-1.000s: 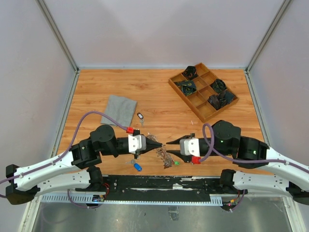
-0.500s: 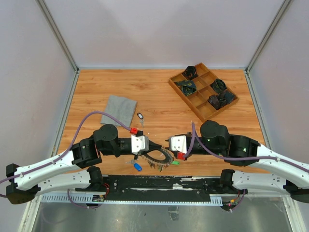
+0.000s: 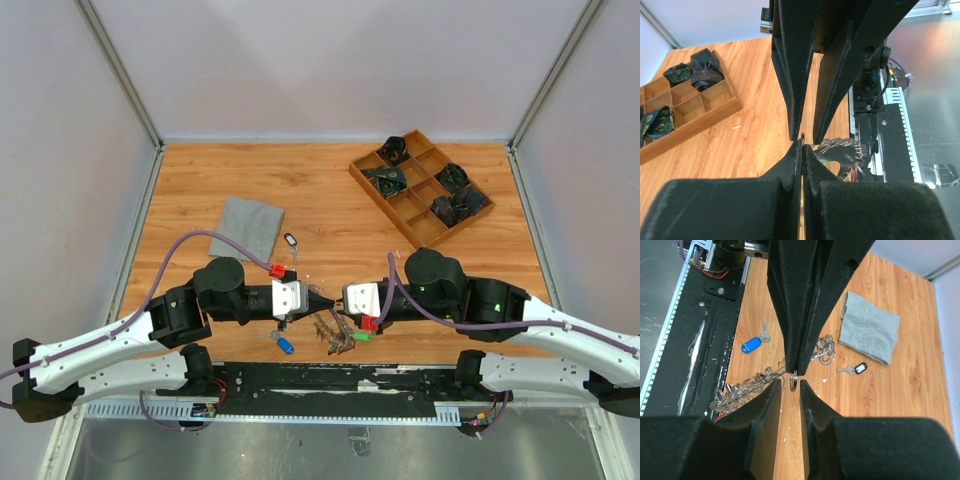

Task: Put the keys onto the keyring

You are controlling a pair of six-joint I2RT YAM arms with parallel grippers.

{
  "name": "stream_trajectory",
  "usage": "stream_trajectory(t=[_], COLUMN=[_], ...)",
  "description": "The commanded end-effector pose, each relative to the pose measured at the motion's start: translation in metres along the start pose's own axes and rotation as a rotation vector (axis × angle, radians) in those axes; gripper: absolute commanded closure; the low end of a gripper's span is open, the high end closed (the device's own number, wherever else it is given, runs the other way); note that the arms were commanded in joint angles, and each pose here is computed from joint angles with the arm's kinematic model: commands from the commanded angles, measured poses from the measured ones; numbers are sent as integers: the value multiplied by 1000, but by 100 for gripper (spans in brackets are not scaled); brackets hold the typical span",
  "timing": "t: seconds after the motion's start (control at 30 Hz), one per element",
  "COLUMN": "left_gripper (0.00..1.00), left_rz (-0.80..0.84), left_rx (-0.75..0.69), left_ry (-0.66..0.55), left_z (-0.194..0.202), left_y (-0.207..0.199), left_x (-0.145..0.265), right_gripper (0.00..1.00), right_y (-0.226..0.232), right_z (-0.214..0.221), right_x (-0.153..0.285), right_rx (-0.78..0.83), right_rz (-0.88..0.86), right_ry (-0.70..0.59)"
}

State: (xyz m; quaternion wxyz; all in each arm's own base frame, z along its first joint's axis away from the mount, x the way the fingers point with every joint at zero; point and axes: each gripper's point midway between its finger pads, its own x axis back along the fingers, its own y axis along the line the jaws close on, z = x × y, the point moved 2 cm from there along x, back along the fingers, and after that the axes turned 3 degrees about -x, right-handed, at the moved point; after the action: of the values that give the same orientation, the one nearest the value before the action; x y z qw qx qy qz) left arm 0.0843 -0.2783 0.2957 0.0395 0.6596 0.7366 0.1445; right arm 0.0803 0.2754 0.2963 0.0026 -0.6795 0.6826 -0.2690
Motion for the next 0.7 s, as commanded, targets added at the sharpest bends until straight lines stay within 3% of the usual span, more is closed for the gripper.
stream_trajectory(t=[0.0, 0.17, 0.3, 0.4, 0.57, 0.67], left_gripper=[100, 100, 99, 99, 79, 74], left_rz=[-15, -8, 2, -1, -77, -136], left_rx=[-34, -36, -42, -51, -47, -32], left_ry=[-87, -90, -93, -111, -194, -237], left_z=[-30, -31, -31, -34, -47, -50], left_y=[7, 5, 4, 4, 10, 14], left_x=[4, 5, 5, 8, 24, 38], right_gripper=[79, 83, 99, 100, 99, 99], right_y=[2, 1, -3, -3, -1, 3], right_z=[-13, -13, -12, -13, -15, -15], right_x=[-3, -7, -8, -7, 0, 2], right_rx=[-8, -12, -17, -29, -73, -101], right_rz=[-19, -19, 0, 13, 24, 8], right_ry=[-46, -41, -35, -51, -66, -66])
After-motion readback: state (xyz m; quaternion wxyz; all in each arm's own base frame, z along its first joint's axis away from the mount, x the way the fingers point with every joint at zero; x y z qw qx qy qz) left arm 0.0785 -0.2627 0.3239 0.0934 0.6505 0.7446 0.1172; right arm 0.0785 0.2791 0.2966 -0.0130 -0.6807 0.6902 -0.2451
